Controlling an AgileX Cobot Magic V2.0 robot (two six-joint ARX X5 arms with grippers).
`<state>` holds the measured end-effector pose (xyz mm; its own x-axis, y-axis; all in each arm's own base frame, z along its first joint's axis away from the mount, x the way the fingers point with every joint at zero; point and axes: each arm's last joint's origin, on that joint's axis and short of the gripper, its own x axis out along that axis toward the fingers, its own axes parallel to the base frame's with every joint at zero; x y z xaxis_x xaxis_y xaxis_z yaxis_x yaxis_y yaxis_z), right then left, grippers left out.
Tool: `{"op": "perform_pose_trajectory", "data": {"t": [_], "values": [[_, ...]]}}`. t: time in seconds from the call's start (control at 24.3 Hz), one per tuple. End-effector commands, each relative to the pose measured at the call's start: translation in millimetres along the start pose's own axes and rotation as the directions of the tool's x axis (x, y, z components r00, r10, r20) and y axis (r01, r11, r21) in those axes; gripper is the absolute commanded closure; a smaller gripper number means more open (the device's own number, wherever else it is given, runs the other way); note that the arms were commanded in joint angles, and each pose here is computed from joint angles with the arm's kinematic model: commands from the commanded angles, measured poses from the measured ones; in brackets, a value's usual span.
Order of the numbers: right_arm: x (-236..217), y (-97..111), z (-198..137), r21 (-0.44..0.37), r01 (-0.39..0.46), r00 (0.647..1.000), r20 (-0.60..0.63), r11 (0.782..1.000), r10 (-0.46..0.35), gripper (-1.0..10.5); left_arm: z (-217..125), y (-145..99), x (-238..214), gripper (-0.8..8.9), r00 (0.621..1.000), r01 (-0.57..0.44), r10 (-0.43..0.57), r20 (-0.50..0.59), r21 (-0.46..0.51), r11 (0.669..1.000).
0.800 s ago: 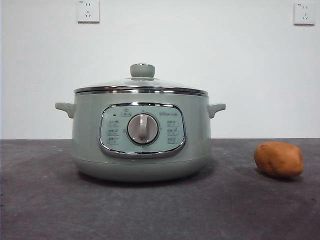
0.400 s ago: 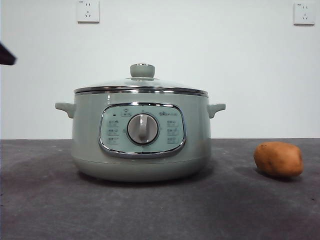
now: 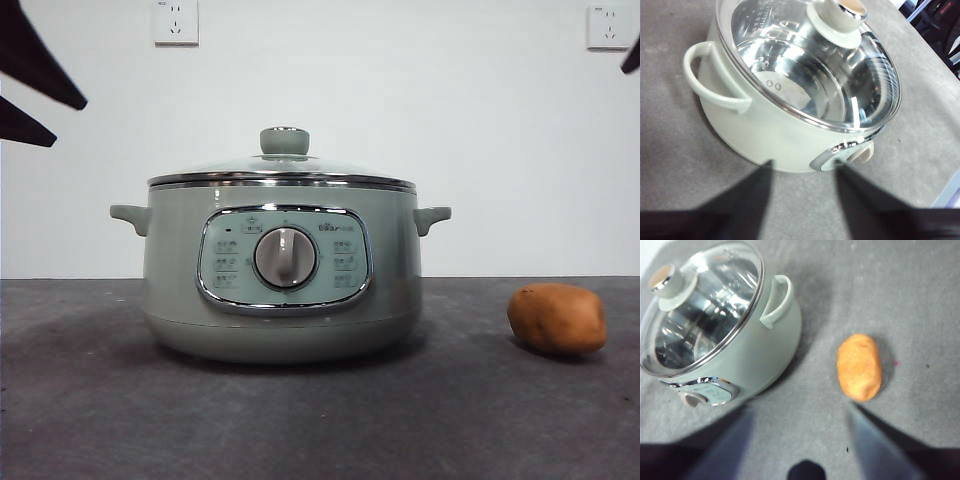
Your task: Pick up the potato,open the lid,put the potato in the pot,close the lid
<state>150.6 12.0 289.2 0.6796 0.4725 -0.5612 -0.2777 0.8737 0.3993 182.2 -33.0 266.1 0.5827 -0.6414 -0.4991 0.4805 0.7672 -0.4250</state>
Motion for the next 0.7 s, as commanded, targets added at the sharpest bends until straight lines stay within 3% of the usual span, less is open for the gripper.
{"op": "perform_pose_trajectory", "data": {"t": [0.04,0.37,0.45,0.58,0.7], "values": [[3,0,11,-0.018,-0.001,1.0,-0.028,1.0,0.0,2.8,6,0,1,2.37,1.0,-0.001,0.001,0.002,-0.018,1.0],[23,-10,20,0.088,0.018,0.992,-0.127,0.996,-0.007,2.8,7,1,2,2.39,1.0,0.0,0.0,0.002,-0.024,1.0],[32,-15,19,0.105,0.027,0.985,-0.173,0.994,-0.008,2.0,7,1,2,2.39,1.0,0.0,0.0,0.002,-0.024,1.0],[50,-19,17,0.09,0.026,0.968,-0.252,0.996,-0.002,1.1,7,1,2,2.38,1.0,0.0,0.0,0.001,-0.024,1.0],[74,-18,18,0.037,0.103,0.939,-0.335,0.994,-0.085,1.1,7,1,2,2.39,1.0,0.0,0.0,0.001,-0.024,1.0]]}}
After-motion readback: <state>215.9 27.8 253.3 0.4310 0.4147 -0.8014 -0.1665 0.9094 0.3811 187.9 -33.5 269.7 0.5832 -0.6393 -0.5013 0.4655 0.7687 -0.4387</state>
